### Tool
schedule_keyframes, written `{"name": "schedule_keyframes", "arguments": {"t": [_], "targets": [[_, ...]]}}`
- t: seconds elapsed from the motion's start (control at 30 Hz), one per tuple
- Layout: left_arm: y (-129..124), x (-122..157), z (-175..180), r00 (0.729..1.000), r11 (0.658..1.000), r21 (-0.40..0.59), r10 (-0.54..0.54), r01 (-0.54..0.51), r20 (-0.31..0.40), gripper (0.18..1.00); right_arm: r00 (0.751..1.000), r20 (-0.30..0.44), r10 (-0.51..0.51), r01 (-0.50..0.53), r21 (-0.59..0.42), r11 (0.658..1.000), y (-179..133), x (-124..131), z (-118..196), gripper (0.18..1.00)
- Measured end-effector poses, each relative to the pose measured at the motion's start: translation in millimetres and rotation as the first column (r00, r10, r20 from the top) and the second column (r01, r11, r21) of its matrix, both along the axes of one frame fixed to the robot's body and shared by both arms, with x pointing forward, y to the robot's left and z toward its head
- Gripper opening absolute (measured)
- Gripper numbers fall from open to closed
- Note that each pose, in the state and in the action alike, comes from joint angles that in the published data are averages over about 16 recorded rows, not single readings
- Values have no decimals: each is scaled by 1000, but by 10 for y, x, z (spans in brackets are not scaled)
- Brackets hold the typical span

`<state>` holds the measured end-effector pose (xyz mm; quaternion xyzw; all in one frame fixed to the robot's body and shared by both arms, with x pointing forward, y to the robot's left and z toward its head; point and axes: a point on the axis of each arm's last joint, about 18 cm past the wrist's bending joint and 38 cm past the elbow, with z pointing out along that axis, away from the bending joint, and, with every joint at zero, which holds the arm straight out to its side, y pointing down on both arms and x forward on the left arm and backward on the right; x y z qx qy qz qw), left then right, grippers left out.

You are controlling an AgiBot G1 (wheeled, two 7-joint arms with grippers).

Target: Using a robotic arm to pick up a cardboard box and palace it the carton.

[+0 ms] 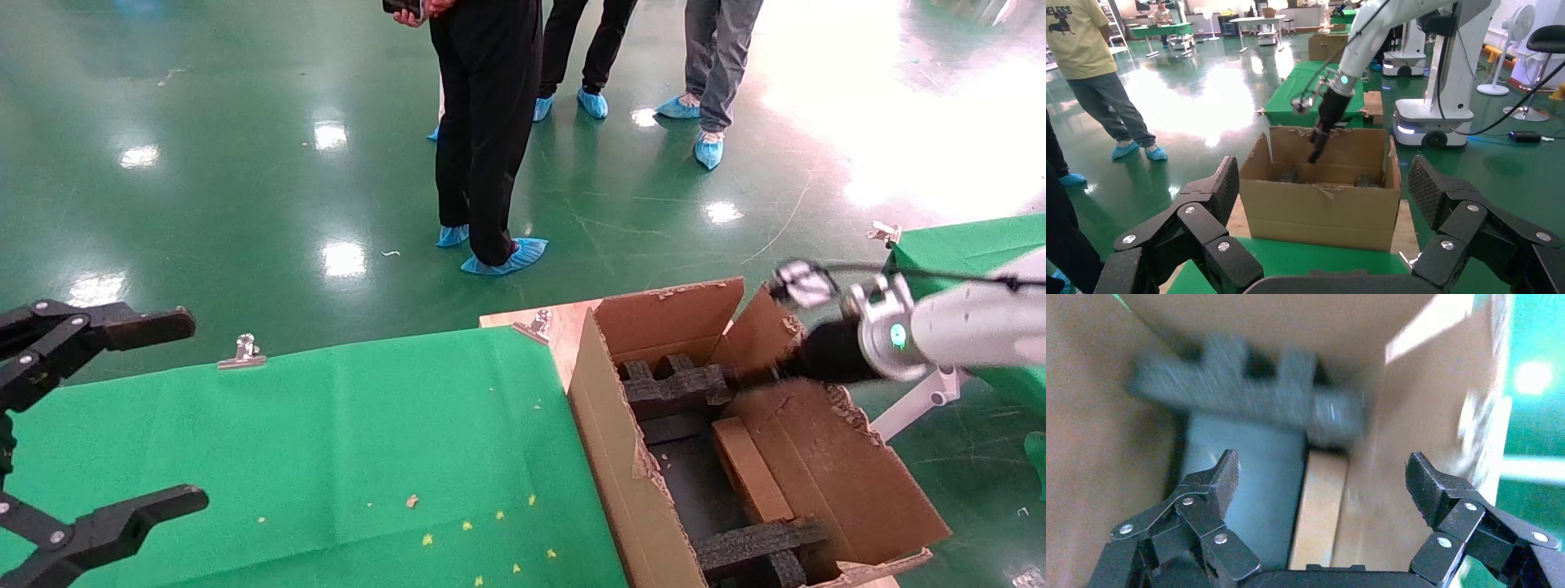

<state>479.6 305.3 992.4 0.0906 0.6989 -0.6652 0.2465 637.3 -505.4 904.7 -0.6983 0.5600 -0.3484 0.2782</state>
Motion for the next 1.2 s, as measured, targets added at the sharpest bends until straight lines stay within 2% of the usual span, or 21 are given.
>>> {"name": "schedule_keyframes", "arguments": {"t": [0.13, 0.23, 0.33, 0.5, 0.7, 1.03, 1.2], "targets": [[0, 0, 0, 1000, 1000, 0, 0, 0, 0, 1000, 994, 81, 77, -76, -10, 997, 187, 0, 307, 982], [0, 0, 0, 1000, 1000, 0, 0, 0, 0, 1000, 979, 137, 153, -152, -19, 988, 381, -36, 515, 994], [0, 0, 0, 1000, 1000, 0, 0, 0, 0, 1000, 955, 183, 235, -234, -29, 972, 593, -102, 683, 999], [0, 0, 0, 1000, 1000, 0, 0, 0, 0, 1000, 900, 240, 363, -362, -51, 931, 931, -252, 886, 1001], [1, 0, 0, 1000, 1000, 0, 0, 0, 0, 1000, 851, 267, 452, -452, -65, 890, 1161, -385, 982, 1001], [1, 0, 0, 1000, 1000, -1, 0, 0, 0, 1000, 815, 270, 513, -518, -57, 854, 1340, -419, 978, 1001], [1, 0, 0, 1000, 1000, -1, 0, 0, 0, 1000, 774, 273, 571, -581, -50, 812, 1514, -442, 964, 1001]]}}
